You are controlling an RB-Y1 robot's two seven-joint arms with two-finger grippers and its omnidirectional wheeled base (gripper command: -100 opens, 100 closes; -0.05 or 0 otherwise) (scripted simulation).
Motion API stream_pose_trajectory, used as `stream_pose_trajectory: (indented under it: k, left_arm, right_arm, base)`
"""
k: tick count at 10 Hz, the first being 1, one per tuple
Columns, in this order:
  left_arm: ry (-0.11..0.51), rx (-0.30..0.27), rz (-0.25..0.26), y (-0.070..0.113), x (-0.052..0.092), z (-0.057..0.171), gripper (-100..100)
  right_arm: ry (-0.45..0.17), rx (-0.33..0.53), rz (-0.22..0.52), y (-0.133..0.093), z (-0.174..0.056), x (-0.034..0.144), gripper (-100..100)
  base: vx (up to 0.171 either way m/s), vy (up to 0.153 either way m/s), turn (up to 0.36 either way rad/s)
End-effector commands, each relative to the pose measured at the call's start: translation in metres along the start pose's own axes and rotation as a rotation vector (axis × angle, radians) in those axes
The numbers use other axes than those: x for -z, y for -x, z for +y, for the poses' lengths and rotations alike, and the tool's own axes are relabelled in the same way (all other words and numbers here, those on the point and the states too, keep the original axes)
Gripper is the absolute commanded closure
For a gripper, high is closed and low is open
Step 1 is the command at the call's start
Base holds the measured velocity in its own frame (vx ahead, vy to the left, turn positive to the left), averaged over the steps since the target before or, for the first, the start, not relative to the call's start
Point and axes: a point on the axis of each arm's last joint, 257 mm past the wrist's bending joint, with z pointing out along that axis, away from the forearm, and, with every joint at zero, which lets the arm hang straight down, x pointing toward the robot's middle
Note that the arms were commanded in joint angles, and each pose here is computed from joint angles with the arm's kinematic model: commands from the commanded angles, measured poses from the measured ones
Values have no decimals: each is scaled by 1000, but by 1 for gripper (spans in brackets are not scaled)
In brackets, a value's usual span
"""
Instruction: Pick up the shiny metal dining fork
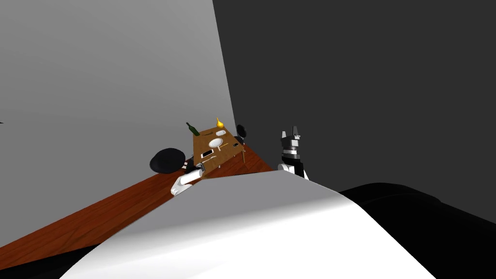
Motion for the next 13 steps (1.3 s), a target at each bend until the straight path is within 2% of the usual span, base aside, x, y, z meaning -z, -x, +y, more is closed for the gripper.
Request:
stream_pose_trajectory:
  k: [1,2,3,6,7,10,13]
  left_arm:
    - [53,11,-16,5,-4,9,-100]
    - [91,20,-28,8,-7,16,-100]
    - [103,20,-29,8,-7,19,-100]
    - [212,41,-63,17,-13,38,-100]
    - [221,41,-64,17,-13,40,-100]
    - [308,56,-94,26,-14,51,-100]
    - [364,68,-117,34,-12,56,-100]
  right_arm:
    - [0,0,0,0,0,0,0]
    - [0,0,0,0,0,0,0]
    - [0,0,0,0,0,0,0]
    - [0,0,0,0,0,0,0]
    - [0,0,0,0,0,0,0]
    - [0,0,0,0,0,0,0]
    - [0,0,0,0,0,0,0]
  base:
    - [90,8,-40]
    - [132,15,-67]
    - [91,15,-21]
    - [93,24,-46]
    - [87,22,-17]
    - [95,17,-39]
    - [83,25,-32]
